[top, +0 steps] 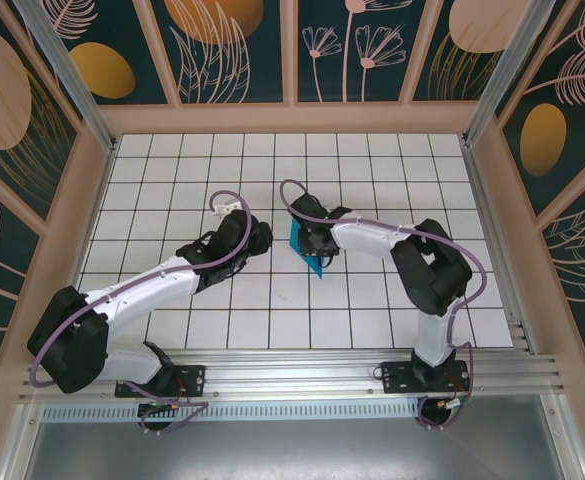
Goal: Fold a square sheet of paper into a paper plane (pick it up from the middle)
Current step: Move a paper plane to the center of the table.
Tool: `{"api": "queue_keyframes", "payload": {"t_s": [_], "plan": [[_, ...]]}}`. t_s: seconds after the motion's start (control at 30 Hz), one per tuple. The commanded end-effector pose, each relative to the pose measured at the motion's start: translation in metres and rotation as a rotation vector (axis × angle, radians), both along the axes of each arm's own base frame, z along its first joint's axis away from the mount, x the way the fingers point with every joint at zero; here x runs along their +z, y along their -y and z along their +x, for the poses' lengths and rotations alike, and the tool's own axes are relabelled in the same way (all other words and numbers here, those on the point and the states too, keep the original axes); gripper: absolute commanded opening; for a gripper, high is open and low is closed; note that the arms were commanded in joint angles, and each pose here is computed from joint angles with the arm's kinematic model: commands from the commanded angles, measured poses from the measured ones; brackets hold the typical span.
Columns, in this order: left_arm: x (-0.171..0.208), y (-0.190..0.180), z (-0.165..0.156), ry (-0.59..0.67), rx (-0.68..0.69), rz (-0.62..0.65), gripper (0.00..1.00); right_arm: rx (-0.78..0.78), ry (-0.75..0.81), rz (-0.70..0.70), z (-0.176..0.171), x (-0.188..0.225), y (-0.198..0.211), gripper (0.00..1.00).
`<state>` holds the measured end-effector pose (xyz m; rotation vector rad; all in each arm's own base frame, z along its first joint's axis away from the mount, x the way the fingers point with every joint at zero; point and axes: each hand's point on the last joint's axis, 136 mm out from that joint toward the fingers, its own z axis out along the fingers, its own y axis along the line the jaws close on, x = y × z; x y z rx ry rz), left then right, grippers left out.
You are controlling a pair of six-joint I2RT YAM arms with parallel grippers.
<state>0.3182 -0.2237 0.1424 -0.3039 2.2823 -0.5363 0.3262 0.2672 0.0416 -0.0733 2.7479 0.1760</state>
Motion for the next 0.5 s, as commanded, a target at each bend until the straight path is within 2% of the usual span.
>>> {"api": "queue_keyframes", "payload": {"t_s": [0.0, 0.17, 0.27, 0.37, 0.47], "plan": [[0.004, -0.009, 0.005, 0.022, 0.047, 0.021, 0.51, 0.027, 0.109, 0.046, 0.005, 0.052, -0.009, 0.36], [0.011, -0.019, 0.007, 0.056, 0.079, 0.053, 0.51, 0.010, 0.322, 0.064, 0.010, 0.122, 0.004, 0.45], [0.018, -0.034, 0.009, 0.093, 0.126, 0.106, 0.53, -0.069, 0.508, 0.032, 0.012, 0.171, 0.038, 0.50], [0.025, -0.058, 0.011, 0.143, 0.191, 0.192, 0.62, -0.204, 0.695, -0.051, 0.012, 0.211, 0.092, 0.65], [0.027, -0.092, 0.014, 0.188, 0.265, 0.273, 0.77, -0.342, 0.762, -0.134, 0.020, 0.212, 0.157, 0.89]]}}
